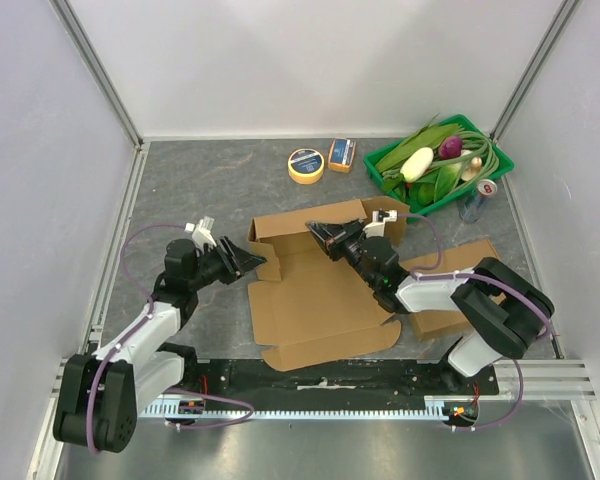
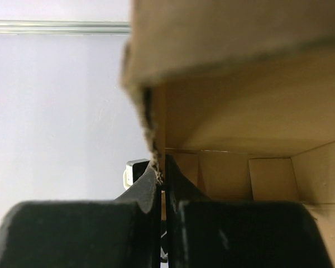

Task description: Fold the paper box

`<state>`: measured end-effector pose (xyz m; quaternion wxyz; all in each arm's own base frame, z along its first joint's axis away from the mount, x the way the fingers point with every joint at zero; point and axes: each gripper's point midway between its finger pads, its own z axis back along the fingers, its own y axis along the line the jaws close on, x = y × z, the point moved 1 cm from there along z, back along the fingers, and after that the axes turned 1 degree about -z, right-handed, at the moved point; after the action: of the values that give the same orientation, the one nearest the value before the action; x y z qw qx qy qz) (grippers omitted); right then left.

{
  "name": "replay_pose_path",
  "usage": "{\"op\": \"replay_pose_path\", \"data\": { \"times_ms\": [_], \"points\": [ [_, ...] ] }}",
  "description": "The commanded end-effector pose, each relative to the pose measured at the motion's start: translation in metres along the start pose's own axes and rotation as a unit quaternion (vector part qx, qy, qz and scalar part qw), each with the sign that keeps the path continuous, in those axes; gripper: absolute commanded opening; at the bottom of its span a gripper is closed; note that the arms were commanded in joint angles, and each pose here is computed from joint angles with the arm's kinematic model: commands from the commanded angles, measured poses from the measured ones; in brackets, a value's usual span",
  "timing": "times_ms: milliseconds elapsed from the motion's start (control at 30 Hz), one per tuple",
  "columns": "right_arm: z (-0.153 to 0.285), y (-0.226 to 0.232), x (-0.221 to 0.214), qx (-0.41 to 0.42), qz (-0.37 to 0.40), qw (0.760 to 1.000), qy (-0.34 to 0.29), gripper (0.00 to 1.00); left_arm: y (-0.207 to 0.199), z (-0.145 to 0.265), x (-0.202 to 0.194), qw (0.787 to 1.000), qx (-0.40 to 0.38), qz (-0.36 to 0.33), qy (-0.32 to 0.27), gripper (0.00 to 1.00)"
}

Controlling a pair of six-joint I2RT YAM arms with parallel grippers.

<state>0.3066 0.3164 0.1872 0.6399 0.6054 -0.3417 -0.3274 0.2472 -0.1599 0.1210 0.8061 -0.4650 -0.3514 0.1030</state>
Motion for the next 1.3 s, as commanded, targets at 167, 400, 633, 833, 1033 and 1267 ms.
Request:
{"op": "replay_pose_path", "data": {
  "times_ms": [167,400,633,833,1033,1267],
  "points": [
    [0.016,-0.019,-0.001,-0.028,0.057,0.998,0.006,0.00,0.004,0.008,0.021,0.988,0.062,-0.128,-0.063,0.68],
    [0.013,-0.013,0.005,-0.037,0.056,0.998,-0.004,0.00,-0.011,0.019,0.023,0.976,0.107,-0.170,-0.087,0.58],
    [0.005,-0.003,0.006,-0.029,0.050,0.998,0.001,0.00,0.030,0.079,0.029,0.943,0.292,-0.050,-0.149,0.66],
    [0.004,-0.006,0.002,-0.028,0.044,0.999,0.015,0.00,0.018,0.041,0.050,0.936,0.254,-0.230,-0.078,0.80],
    [0.000,-0.006,-0.001,-0.024,0.043,0.998,0.024,0.00,-0.001,-0.007,0.054,0.925,0.161,-0.345,-0.018,0.82],
    [-0.001,-0.004,-0.004,-0.018,0.012,0.999,0.033,0.00,-0.031,-0.037,0.052,0.902,0.101,-0.410,-0.094,0.45]
  ]
}}
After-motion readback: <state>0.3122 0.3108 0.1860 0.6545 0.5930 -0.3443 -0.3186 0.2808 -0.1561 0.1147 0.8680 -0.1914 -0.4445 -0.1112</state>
